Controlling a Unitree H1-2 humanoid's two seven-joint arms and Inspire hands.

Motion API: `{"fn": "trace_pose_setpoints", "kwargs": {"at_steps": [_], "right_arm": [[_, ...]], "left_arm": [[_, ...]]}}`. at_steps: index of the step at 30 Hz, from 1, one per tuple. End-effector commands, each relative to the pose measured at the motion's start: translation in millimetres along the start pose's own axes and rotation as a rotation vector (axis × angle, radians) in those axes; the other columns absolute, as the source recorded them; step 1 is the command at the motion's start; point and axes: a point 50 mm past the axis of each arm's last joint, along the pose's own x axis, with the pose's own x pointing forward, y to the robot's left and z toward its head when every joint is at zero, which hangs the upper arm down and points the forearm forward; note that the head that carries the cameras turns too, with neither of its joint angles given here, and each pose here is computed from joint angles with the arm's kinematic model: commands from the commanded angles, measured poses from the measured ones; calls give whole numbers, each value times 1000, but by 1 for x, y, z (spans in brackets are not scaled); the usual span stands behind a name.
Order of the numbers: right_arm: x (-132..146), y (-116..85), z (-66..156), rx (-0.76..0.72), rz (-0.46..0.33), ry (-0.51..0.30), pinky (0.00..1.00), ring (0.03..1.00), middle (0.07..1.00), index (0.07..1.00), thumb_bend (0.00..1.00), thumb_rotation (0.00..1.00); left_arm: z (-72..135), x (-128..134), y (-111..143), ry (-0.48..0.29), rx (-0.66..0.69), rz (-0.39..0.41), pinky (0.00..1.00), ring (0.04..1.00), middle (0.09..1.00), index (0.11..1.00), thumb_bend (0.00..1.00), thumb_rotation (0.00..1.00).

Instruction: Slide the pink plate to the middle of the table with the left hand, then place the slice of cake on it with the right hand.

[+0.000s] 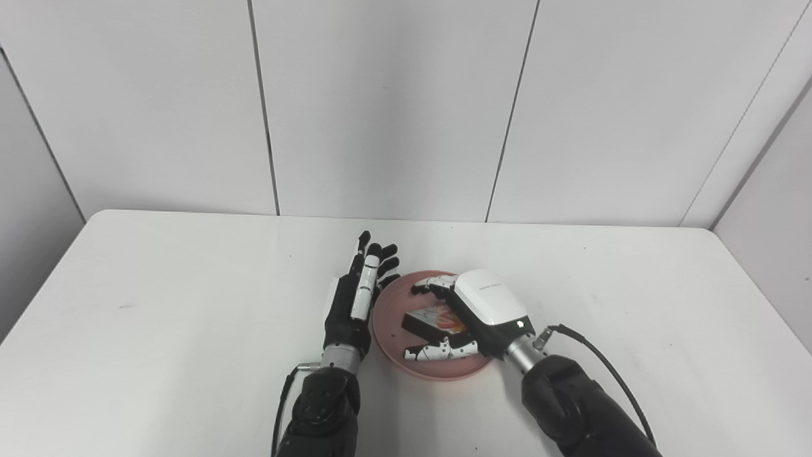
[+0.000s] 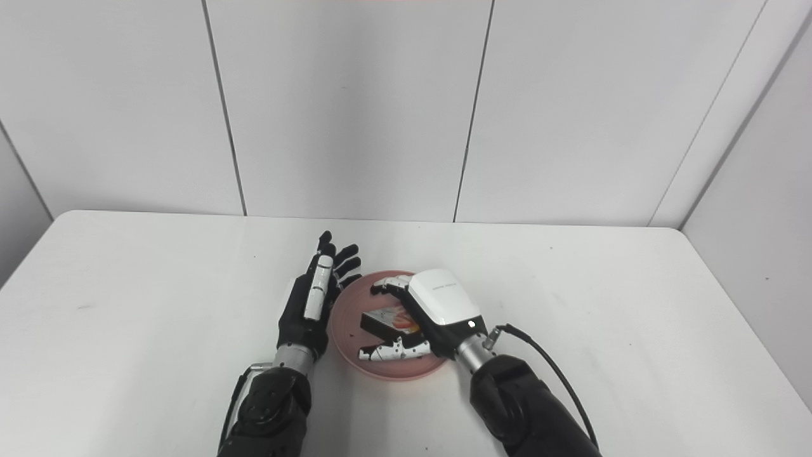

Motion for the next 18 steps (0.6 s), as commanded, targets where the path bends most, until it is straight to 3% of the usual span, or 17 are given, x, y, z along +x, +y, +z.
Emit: {"fn": "trace_pose_setpoints", "kwargs": {"at_steps": [1, 8, 11, 12, 16, 18], "right_arm": [[8, -18, 8, 46, -123, -11, 634, 744, 781, 747, 854, 1000], [5, -3, 11, 242, -303, 13, 634, 767, 796, 756, 736, 1000], [3, 2, 9, 327, -438, 8, 610, 759, 823, 757, 704, 1000], [2, 3, 8, 355, -473, 9, 647, 781, 842, 769, 678, 1000], [0, 7, 4, 502, -550, 32, 738, 826, 851, 786, 658, 1000], [-3, 11, 2, 610, -566, 60, 691, 764, 814, 773, 656, 1000]], "left_arm": [[-21, -14, 12, 114, 10, 42, 768, 847, 839, 1000, 618, 897], [-13, -16, 26, 94, 28, 61, 796, 849, 839, 1000, 594, 898], [-6, -15, 34, 78, 86, 52, 805, 849, 839, 1000, 606, 872], [-4, -15, 36, 70, 112, 46, 807, 849, 839, 1000, 617, 855], [6, -19, 50, 31, 242, 17, 835, 860, 836, 984, 593, 843], [10, -26, 59, 26, 264, 15, 897, 898, 868, 978, 581, 826]]}}
